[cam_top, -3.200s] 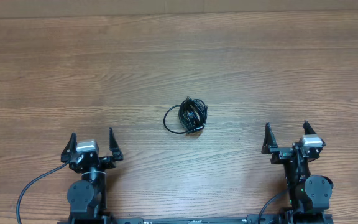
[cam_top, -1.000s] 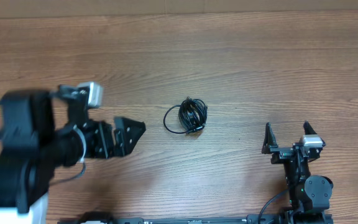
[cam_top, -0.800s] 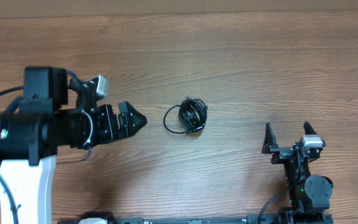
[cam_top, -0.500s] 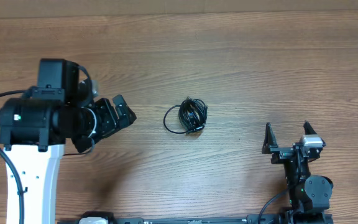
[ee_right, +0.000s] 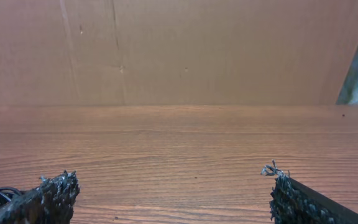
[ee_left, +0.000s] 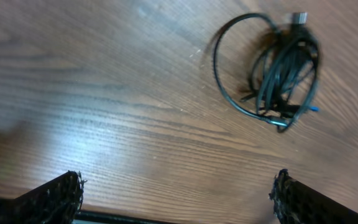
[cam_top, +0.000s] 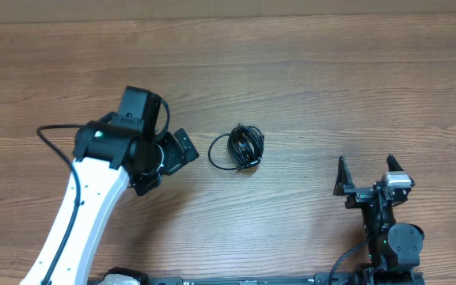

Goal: Untangle cables
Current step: 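Move the left gripper forward toward the black cable bundle, then grasp a strand of the black cable bundle with the left gripper and lift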

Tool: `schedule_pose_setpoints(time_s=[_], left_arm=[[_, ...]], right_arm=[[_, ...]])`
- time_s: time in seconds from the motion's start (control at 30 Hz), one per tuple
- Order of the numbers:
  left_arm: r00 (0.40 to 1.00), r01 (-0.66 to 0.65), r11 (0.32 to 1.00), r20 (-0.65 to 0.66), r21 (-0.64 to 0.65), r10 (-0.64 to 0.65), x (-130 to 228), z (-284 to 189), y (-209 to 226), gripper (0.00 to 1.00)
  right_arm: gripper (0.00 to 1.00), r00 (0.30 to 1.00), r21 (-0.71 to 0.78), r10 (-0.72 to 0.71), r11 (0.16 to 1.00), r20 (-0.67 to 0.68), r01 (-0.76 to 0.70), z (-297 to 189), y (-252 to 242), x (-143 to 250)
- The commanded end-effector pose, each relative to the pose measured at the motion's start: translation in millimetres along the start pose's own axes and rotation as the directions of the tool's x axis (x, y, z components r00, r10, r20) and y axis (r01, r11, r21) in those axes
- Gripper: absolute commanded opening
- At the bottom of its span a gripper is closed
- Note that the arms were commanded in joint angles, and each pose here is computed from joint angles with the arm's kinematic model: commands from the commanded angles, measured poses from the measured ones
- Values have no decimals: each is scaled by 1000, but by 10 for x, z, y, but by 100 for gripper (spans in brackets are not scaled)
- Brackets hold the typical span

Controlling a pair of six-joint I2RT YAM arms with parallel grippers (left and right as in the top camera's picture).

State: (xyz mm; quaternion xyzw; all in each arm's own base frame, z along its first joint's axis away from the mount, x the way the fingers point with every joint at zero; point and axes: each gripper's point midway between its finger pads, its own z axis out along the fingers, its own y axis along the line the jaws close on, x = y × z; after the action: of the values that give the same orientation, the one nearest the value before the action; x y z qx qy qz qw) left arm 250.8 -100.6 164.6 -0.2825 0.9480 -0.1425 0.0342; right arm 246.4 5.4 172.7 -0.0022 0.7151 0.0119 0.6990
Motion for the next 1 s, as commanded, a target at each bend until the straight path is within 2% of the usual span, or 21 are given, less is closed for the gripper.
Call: schedule_pose_setpoints(time_s=[0.0, 0.17, 0.3, 0.4, 0.47, 0.6, 0.97], left_arm=[[992, 101, 995, -69, -12, -101, 45, 183, -45, 100], [984, 105, 992, -136, -67, -113, 58, 522, -111, 100], [967, 75, 995, -241, -63, -88, 189, 846, -286, 99], [966, 32, 998, -253, -59, -46, 175, 1079, -371, 100], [967, 2, 999, -253, -48, -14, 128, 1221, -411, 96], [962, 10, 997, -273, -74, -30, 98, 1426, -379, 91], [955, 12, 994, -294, -106, -43, 73, 1729, -332, 81]], right_arm=[[100, 1000, 9, 6, 1000, 3, -6, 0, -19, 19], [100, 1000, 9, 6, 1000, 3, -6, 0, -19, 19], [100, 1000, 9, 6, 1000, 3, -6, 0, -19, 19], [100, 1000, 10, 6, 1000, 3, -6, 0, -20, 19], [100, 1000, 9, 6, 1000, 3, -6, 0, -19, 19], [100, 1000, 10, 6, 1000, 3, -6, 0, -20, 19], [100, 1000, 9, 6, 1000, 3, -6, 0, -19, 19]])
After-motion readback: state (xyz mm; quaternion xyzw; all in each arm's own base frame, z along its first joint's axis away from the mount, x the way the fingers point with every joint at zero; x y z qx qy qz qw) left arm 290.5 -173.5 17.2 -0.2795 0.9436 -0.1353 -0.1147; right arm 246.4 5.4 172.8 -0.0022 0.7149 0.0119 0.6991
